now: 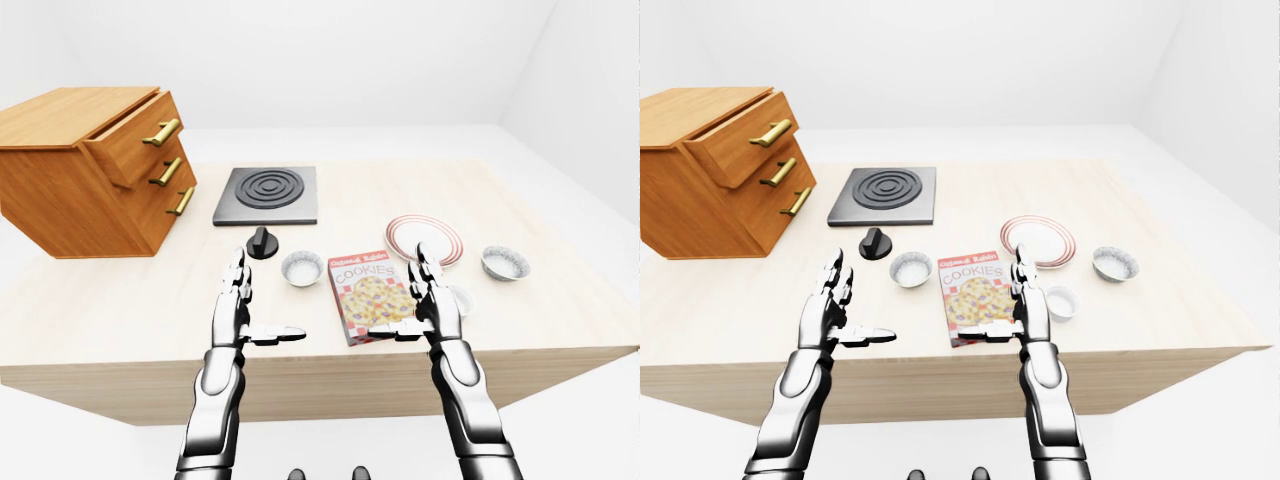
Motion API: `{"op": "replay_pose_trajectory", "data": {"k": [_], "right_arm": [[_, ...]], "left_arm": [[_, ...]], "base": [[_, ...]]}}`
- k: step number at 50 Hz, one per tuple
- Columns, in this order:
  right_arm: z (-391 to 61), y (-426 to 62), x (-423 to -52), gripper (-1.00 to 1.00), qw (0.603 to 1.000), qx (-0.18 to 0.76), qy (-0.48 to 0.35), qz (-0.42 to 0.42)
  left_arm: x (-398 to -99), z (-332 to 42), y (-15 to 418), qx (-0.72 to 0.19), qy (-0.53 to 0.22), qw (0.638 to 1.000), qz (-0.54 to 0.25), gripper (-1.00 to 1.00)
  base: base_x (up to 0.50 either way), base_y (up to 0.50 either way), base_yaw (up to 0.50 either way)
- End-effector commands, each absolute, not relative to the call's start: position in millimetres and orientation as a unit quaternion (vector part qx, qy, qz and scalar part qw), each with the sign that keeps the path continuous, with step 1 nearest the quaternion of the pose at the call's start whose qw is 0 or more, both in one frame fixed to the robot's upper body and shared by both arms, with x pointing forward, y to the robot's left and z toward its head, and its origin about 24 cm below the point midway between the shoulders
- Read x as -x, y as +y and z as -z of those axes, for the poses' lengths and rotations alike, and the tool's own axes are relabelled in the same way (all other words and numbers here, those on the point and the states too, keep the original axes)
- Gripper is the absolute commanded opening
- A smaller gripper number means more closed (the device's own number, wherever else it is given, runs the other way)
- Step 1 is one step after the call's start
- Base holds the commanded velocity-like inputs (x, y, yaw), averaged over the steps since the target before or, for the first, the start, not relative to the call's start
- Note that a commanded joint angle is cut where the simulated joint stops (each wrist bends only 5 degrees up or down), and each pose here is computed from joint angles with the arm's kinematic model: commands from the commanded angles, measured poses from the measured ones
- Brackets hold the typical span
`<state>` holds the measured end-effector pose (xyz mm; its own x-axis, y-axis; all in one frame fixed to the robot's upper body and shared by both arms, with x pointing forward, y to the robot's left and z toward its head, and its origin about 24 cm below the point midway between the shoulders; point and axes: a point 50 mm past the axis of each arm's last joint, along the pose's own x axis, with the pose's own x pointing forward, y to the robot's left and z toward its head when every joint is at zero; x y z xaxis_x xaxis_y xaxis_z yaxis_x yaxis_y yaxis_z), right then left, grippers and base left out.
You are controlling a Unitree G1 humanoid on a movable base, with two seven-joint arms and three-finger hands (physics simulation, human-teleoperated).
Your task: Pick the akita bowl next to the plate and place it on the plate.
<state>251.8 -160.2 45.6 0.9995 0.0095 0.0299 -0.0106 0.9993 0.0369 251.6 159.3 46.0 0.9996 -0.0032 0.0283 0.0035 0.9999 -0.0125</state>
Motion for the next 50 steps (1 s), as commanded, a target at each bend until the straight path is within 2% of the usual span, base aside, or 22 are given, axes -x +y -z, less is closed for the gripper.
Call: {"op": "replay_pose_trajectory", "data": {"k": [1, 50], "right_arm": [[-45.8, -161.0, -251.8, 1.00, 1.000, -0.018, -0.016, -0.005], [-47.0, -161.6, -252.6, 1.00, 1.000, -0.015, -0.015, -0.001]], "left_arm": [[-251.2, -46.8, 158.8, 0.007, -0.015, 1.000, 0.002, 1.00], [-251.3, -44.8, 159.0, 0.008, -0.014, 1.000, 0.003, 1.00]], "base": [[0.00, -0.32, 0.00], [0.00, -0.28, 0.00]]}}
